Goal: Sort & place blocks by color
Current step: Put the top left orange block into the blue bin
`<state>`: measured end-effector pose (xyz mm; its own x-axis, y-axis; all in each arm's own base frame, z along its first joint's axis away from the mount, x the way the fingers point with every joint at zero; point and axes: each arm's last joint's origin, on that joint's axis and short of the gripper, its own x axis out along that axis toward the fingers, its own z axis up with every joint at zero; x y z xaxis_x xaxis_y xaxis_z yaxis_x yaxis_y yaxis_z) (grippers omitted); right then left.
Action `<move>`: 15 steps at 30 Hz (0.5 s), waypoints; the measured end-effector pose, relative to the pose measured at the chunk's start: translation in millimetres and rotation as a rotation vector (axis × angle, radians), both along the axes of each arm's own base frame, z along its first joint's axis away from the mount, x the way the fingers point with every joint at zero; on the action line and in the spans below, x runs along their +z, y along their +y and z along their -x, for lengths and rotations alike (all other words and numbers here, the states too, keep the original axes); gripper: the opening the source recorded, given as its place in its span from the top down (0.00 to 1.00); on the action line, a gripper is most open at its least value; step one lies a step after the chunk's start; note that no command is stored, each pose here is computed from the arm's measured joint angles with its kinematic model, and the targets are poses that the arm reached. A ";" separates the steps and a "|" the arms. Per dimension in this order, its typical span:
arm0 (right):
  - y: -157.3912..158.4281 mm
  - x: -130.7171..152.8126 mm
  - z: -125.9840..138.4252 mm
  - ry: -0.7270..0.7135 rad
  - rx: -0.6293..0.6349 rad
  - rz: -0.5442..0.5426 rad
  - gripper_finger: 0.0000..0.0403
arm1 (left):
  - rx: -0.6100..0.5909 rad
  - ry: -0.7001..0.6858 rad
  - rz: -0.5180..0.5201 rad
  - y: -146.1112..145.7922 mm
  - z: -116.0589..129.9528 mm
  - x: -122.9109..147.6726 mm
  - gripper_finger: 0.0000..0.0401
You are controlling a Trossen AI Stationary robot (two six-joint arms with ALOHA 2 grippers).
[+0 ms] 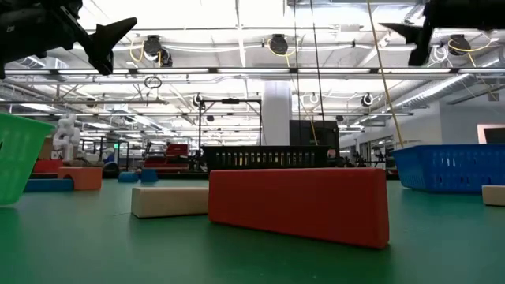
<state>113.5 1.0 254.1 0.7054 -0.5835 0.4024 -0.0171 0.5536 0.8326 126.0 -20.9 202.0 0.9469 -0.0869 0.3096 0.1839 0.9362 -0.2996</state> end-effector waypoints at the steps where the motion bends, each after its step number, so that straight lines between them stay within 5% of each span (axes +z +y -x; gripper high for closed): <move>1: 0.0 4.9 -0.4 0.012 -0.015 0.023 0.55 | 0.000 0.000 0.000 0.0 0.0 0.0 0.31; 15: 1.5 54.9 -38.8 0.186 -0.146 0.196 0.55 | 0.000 0.001 0.000 0.0 -0.1 -0.1 0.31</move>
<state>152.3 2.5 309.1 0.6923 -0.6077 0.3890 0.2172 0.6896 0.6908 126.0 -20.9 201.9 0.9471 -0.0869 0.3089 0.1835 0.9363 -0.2994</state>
